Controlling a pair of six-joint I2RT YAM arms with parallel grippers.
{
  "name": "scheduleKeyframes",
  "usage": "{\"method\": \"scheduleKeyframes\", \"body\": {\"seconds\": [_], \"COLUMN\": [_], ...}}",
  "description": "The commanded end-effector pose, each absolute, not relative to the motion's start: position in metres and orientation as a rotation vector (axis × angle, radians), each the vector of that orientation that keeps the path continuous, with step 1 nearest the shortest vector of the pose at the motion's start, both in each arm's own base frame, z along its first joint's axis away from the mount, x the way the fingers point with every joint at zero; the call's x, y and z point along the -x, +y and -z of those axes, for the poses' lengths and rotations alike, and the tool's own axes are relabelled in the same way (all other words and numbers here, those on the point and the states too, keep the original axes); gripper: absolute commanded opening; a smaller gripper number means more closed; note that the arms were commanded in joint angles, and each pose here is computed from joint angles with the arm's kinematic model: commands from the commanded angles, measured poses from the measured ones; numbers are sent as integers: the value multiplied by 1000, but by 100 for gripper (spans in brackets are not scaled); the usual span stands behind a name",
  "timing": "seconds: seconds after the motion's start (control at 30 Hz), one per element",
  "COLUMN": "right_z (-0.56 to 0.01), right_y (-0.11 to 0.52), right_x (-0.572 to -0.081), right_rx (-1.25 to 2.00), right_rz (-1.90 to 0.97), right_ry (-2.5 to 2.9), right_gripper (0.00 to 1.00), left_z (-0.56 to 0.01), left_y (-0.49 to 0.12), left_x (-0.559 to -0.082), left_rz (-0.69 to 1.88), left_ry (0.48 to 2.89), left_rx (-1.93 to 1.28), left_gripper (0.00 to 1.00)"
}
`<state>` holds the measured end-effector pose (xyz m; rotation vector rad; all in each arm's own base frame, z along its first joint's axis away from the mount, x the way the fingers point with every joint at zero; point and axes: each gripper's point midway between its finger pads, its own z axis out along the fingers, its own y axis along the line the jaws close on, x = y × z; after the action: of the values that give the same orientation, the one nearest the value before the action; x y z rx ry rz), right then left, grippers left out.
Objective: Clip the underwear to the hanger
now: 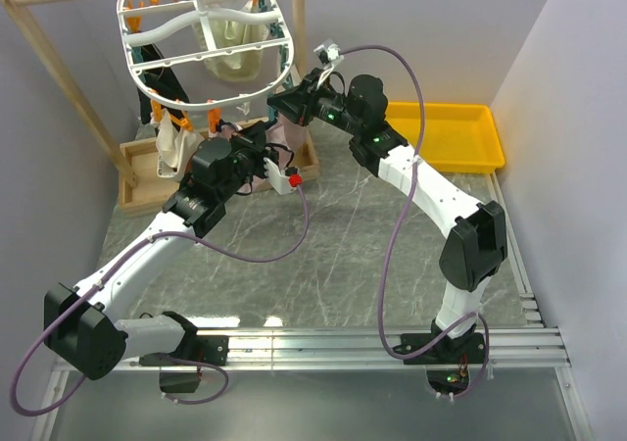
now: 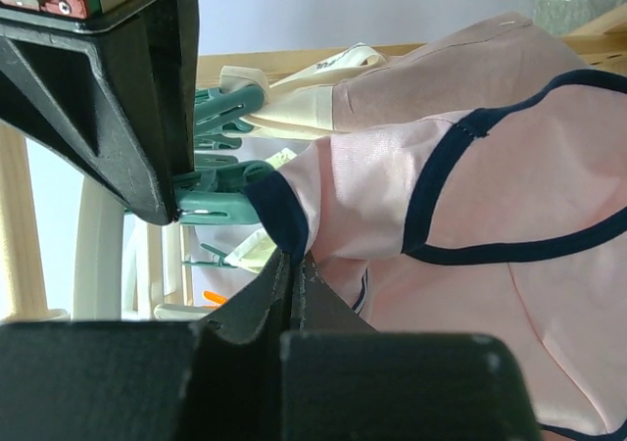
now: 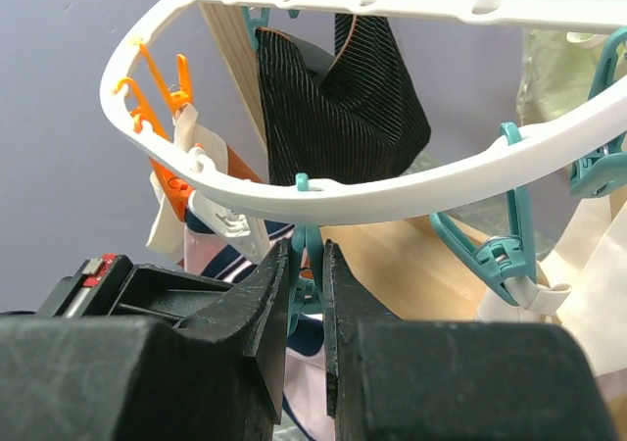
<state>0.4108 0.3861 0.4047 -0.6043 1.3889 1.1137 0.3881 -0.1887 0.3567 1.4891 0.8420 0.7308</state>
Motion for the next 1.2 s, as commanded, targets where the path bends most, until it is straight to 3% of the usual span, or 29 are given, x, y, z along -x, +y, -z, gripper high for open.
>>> {"method": "scheduleKeyframes", "body": {"seconds": [0.0, 1.17], "right_z": [-429, -416], "right_y": [377, 386], "right_x": [-397, -392], "right_rx": [621, 703], "right_rz": [-1077, -1034], "right_ry": [1316, 1309], "right_gripper": [0, 0], "left_z": [-384, -393], "left_y": [-190, -187], "left_x": [-385, -388], "left_rz": [-721, -764], "left_ry": [821, 811], "left_rx": [-1427, -1391], "left_gripper": [0, 0]}}
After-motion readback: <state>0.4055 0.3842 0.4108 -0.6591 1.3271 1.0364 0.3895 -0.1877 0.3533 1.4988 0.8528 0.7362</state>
